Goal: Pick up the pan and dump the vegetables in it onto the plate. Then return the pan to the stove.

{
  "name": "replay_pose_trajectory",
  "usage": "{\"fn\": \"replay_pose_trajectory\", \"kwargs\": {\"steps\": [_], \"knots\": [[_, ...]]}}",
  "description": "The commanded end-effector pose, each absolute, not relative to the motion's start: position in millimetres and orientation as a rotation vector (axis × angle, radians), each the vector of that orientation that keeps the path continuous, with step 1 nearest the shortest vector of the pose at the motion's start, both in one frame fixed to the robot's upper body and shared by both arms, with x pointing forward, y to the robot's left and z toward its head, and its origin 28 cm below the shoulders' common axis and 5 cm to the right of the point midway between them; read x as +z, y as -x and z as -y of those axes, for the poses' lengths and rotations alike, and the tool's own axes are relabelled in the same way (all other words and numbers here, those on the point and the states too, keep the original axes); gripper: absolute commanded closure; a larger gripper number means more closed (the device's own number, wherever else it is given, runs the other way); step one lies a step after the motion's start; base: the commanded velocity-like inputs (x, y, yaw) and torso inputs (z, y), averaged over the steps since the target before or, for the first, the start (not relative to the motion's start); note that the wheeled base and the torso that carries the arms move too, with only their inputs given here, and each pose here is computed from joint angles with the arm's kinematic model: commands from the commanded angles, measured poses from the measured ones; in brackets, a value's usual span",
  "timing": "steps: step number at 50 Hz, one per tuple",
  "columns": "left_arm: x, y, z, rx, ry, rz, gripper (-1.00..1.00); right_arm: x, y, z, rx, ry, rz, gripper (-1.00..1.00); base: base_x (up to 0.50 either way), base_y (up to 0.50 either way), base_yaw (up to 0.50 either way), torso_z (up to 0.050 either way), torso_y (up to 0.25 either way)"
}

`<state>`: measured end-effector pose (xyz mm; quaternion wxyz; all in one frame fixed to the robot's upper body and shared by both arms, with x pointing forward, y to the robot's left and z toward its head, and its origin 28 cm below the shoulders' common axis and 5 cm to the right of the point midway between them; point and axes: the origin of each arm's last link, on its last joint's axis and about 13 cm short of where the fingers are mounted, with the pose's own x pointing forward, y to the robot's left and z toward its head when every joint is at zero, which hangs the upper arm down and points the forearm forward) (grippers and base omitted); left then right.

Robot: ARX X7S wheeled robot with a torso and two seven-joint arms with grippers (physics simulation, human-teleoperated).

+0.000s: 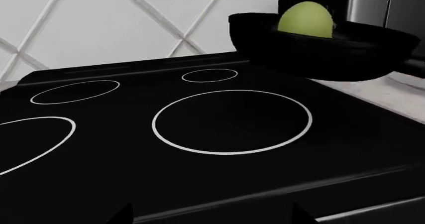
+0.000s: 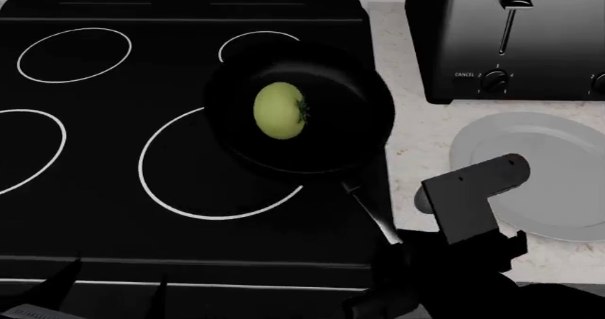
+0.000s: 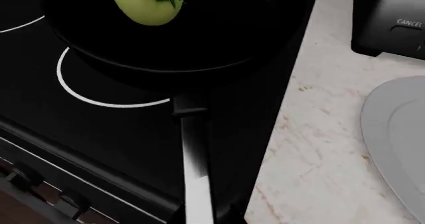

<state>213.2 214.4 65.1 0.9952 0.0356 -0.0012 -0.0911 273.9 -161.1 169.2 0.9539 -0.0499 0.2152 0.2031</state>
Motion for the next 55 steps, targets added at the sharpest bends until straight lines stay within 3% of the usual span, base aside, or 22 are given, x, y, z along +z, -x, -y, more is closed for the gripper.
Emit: {"fn": "replay_pose_trajectory", "kwargs": {"steps": [1, 19, 21, 35, 55], "knots": [[57, -209, -213, -0.206, -0.088, -0.032, -1.0, 206, -270, 180, 0.321, 0.03, -0.205, 1.0, 0.0, 0.0, 0.0, 0.0, 0.0], [54, -209, -212, -0.195, -0.117, -0.032, -1.0, 204, -262, 189, 0.284, -0.128, -0.127, 1.0, 0.0, 0.0, 0.0, 0.001, 0.006], [56, -208, -212, -0.239, -0.041, -0.056, -1.0, 198, -264, 189, 0.29, -0.153, -0.123, 1.0, 0.0, 0.0, 0.0, 0.0, 0.006], [55, -204, -207, -0.235, -0.166, -0.005, -1.0, 191, -277, 187, 0.335, -0.227, -0.145, 1.0, 0.0, 0.0, 0.0, 0.001, 0.006], [54, -202, -208, -0.22, -0.19, -0.013, -1.0, 166, -262, 210, 0.279, -0.427, 0.026, 1.0, 0.0, 0.0, 0.0, 0.001, 0.006]]}}
